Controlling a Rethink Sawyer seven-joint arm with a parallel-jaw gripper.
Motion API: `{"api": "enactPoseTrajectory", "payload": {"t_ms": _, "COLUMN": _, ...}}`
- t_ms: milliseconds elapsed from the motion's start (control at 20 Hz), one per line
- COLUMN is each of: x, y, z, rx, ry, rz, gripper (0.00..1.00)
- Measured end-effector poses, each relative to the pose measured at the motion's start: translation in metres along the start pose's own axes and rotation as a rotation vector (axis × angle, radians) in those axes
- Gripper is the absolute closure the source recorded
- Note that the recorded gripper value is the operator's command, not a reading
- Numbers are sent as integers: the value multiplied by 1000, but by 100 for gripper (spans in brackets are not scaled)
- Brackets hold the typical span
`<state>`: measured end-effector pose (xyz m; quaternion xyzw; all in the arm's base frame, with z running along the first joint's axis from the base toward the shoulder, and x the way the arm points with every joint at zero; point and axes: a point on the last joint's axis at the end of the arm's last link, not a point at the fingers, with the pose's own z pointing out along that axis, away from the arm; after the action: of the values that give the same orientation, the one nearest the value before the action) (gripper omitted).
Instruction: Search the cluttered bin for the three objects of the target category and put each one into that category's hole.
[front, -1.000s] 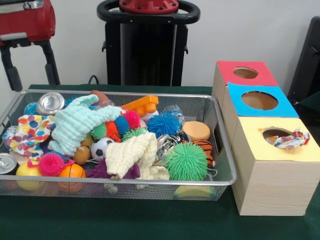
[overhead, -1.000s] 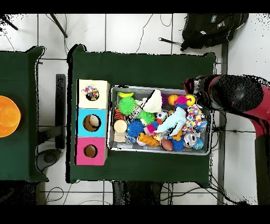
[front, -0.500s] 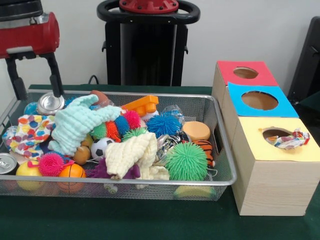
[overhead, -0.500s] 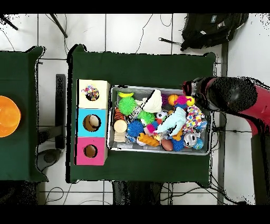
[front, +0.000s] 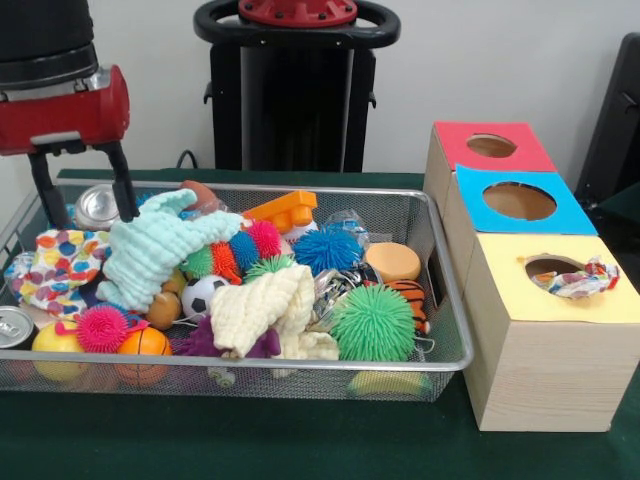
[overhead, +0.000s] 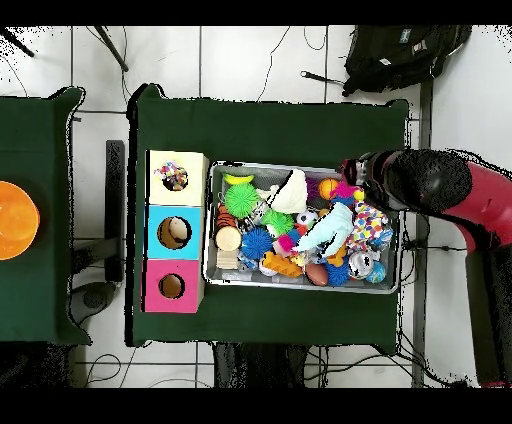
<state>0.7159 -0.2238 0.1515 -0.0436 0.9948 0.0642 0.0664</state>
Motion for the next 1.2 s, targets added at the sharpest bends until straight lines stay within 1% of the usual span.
{"api": "enactPoseTrajectory", "payload": {"t_ms": 150, "x": 2, "y": -1, "z": 7, "rx": -8, "ry": 6, "rz": 4, "gripper": 0}}
{"api": "enactPoseTrajectory", "payload": {"t_ms": 250, "x": 5, "y": -4, "z": 14, "rx": -17, "ry": 12, "rz": 10, "gripper": 0}}
{"api": "enactPoseTrajectory", "payload": {"t_ms": 300, "x": 7, "y": -7, "z": 23, "rx": -27, "ry": 17, "rz": 18, "gripper": 0}}
{"api": "enactPoseTrajectory", "payload": {"t_ms": 450, "x": 10, "y": -11, "z": 32, "rx": -37, "ry": 22, "rz": 28, "gripper": 0}}
{"api": "enactPoseTrajectory", "payload": {"t_ms": 500, "x": 13, "y": -16, "z": 39, "rx": -45, "ry": 25, "rz": 40, "gripper": 0}}
{"api": "enactPoseTrajectory", "payload": {"t_ms": 650, "x": 15, "y": -26, "z": 48, "rx": -52, "ry": 25, "rz": 56, "gripper": 0}}
{"api": "enactPoseTrajectory", "payload": {"t_ms": 750, "x": 16, "y": -30, "z": 50, "rx": -54, "ry": 23, "rz": 64, "gripper": 0}}
{"api": "enactPoseTrajectory", "payload": {"t_ms": 800, "x": 16, "y": -38, "z": 54, "rx": -55, "ry": 19, "rz": 75, "gripper": 0}}
{"api": "enactPoseTrajectory", "payload": {"t_ms": 850, "x": 16, "y": -40, "z": 55, "rx": -54, "ry": 18, "rz": 78, "gripper": 0}}
{"api": "enactPoseTrajectory", "payload": {"t_ms": 1000, "x": 17, "y": -47, "z": 57, "rx": -54, "ry": 14, "rz": 88, "gripper": 0}}
{"api": "enactPoseTrajectory", "payload": {"t_ms": 1200, "x": 19, "y": -63, "z": 56, "rx": -47, "ry": 3, "rz": 109, "gripper": 0}}
